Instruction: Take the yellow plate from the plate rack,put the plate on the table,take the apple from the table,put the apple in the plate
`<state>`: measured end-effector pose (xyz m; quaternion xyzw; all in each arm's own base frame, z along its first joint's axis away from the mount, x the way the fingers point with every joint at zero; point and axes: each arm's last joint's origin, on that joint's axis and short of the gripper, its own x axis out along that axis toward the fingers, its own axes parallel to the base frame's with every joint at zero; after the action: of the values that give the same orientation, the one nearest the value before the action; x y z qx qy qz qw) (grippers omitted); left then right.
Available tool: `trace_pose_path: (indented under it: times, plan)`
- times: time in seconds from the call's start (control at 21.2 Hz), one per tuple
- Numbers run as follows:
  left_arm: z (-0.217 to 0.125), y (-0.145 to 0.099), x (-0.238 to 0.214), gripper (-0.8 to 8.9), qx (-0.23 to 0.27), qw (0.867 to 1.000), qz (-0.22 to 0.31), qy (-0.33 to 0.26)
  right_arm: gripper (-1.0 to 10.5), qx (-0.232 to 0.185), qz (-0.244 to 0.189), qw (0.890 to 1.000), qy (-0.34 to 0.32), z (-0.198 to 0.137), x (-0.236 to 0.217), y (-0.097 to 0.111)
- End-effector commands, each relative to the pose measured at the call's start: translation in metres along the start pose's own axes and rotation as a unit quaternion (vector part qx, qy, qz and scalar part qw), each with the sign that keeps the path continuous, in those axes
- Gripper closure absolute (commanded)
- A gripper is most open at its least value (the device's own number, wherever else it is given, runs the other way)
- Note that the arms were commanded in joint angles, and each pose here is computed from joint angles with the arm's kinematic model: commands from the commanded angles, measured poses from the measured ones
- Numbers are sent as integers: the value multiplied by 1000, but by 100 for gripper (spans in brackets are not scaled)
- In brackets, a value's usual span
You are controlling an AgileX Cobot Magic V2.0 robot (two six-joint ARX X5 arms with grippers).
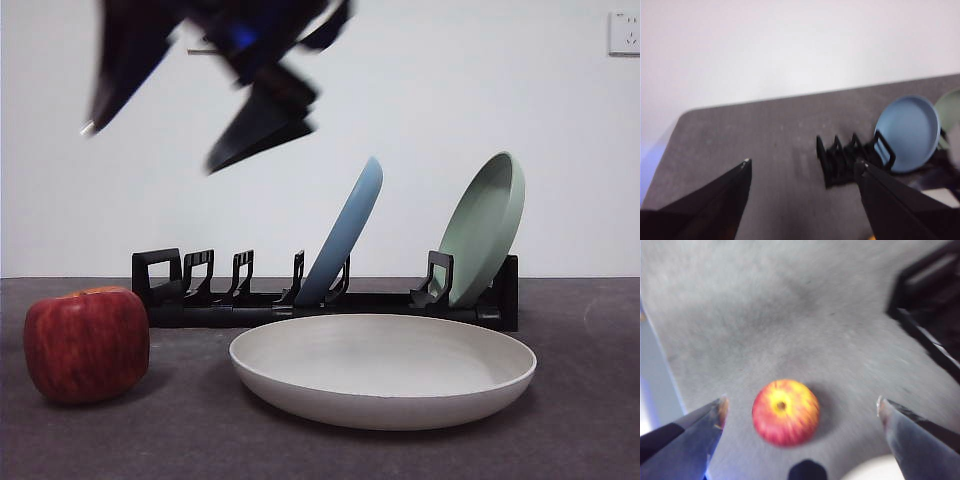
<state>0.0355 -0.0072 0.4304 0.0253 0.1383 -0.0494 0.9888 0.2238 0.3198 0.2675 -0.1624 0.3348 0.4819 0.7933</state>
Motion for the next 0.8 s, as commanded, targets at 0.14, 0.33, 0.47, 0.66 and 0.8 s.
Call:
trace_pose_path:
  times: [0.14, 0.33, 0.47, 0.66, 0.8]
  plan:
    - [-7, 3, -4, 468, -14, 1000, 5, 17, 441, -38, 8, 998, 39, -6, 58, 12]
    - [-9, 3, -4, 468, -12, 1000, 6, 25, 442, -44, 8, 995, 89, -29, 95, 13]
    - [-9, 3, -4, 468, -13, 1000, 6, 25, 453, -41, 9, 992, 115, -42, 111, 12]
    - [-9, 3, -4, 468, -12, 1000, 6, 25, 957, -42, 13, 992, 120, -45, 116, 13]
    - [-8, 3, -4, 468, -14, 1000, 5, 21, 959, -41, 8, 993, 107, -34, 99, 12]
